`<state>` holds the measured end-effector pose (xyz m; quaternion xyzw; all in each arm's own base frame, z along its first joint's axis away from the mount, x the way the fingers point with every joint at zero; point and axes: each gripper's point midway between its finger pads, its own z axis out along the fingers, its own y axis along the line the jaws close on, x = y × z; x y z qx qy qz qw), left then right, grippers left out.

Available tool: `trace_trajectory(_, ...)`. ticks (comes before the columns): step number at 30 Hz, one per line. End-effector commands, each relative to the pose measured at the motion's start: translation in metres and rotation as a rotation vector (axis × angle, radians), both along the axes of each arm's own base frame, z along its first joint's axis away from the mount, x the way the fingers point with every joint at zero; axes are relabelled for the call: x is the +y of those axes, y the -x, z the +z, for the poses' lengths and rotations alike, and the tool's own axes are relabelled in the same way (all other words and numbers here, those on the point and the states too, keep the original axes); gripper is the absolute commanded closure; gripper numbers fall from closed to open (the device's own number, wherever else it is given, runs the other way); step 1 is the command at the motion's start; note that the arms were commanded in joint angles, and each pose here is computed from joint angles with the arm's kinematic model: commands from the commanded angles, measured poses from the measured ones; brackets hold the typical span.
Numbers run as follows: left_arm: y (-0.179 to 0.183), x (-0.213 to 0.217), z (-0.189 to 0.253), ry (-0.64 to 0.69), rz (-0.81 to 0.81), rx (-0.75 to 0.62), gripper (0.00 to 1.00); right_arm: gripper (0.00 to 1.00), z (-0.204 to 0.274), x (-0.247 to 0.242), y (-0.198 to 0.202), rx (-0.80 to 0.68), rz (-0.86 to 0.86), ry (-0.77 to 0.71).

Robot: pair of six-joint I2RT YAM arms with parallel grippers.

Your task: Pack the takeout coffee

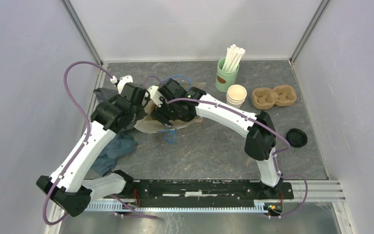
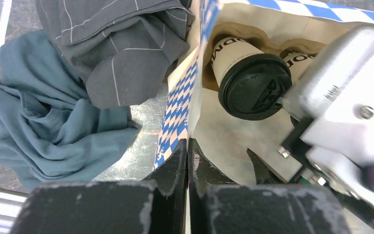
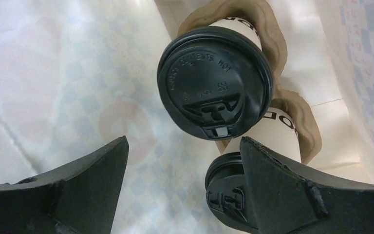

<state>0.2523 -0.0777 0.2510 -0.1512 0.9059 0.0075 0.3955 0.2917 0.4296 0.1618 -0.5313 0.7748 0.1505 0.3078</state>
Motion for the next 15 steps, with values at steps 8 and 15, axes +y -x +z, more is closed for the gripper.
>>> trace_trajectory(8,0.001,-0.008,-0.002,0.071,-0.034,-0.051,0.98,0.07,0.060,0.005,0.006,-0.051,0.004,-0.166)
trace_trajectory(15,0.004,-0.013,0.005,0.110,-0.049,-0.056,0.98,0.07,0.061,-0.003,0.016,-0.023,0.005,-0.159)
